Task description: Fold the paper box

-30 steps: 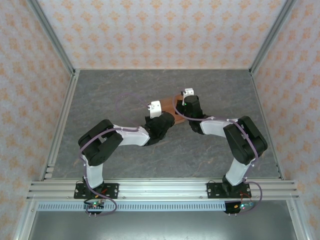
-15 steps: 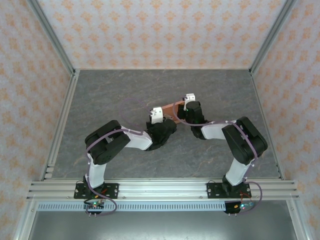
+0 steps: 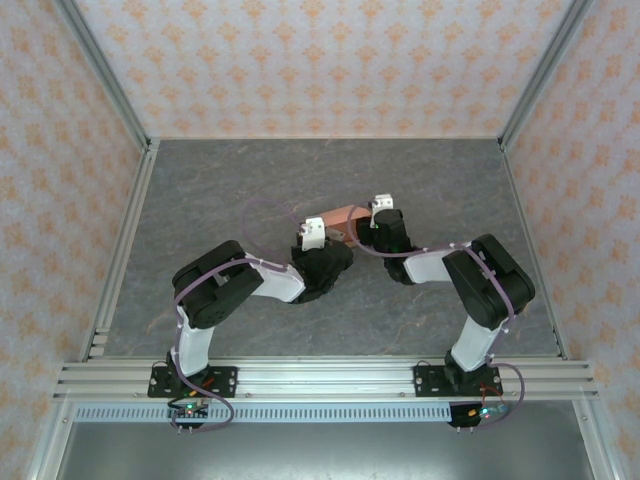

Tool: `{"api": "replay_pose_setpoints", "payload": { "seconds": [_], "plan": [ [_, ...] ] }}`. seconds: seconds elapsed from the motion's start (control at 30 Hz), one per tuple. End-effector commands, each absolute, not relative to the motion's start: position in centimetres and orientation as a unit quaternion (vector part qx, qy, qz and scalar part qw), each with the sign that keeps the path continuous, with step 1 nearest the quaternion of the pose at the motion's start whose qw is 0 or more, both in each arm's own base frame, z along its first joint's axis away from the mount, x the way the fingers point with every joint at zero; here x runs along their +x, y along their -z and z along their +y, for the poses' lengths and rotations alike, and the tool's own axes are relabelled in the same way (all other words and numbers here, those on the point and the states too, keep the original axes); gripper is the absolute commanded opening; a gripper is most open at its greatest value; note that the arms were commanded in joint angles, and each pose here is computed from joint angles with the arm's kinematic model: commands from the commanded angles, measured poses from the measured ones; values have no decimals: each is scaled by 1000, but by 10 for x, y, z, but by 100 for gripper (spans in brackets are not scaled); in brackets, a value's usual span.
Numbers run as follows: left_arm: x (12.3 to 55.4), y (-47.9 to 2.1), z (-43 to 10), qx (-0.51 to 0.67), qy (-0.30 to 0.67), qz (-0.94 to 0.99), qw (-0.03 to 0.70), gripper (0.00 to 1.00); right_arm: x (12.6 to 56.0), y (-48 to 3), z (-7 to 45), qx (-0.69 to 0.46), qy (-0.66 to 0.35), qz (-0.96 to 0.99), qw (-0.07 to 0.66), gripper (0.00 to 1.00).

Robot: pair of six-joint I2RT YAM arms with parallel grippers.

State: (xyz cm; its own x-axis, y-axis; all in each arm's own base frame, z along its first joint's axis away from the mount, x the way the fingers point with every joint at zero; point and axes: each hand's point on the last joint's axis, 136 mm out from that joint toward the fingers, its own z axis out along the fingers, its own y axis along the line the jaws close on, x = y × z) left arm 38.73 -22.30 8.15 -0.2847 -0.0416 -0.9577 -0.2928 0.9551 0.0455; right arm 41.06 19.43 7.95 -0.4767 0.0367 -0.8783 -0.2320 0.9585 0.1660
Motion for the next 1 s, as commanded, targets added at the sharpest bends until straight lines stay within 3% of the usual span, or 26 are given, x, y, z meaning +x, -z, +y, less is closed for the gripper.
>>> {"api": "replay_pose_setpoints", "payload": {
  "seconds": [0.0,0.13,0.33,0.57,0.73,0.97],
  "plan": [
    [382,-77,-206,-106,-161,785,589,15,403,-73,182,-47,-119,859,496,36],
    [383,-78,-207,-106,-162,785,589,15,395,-71,181,-46,-125,862,489,43],
    [384,-78,-207,-105,-165,783,590,14,375,-78,175,-31,-147,860,488,45],
    [386,-79,-210,-95,-165,785,589,14,367,-144,169,-41,-135,870,472,48],
    [388,-80,-213,-90,-163,788,587,14,374,-193,169,-11,-219,864,453,55],
    [388,-81,-213,-88,-165,787,587,14,398,-214,194,-25,-253,875,412,62]
  ]
}}
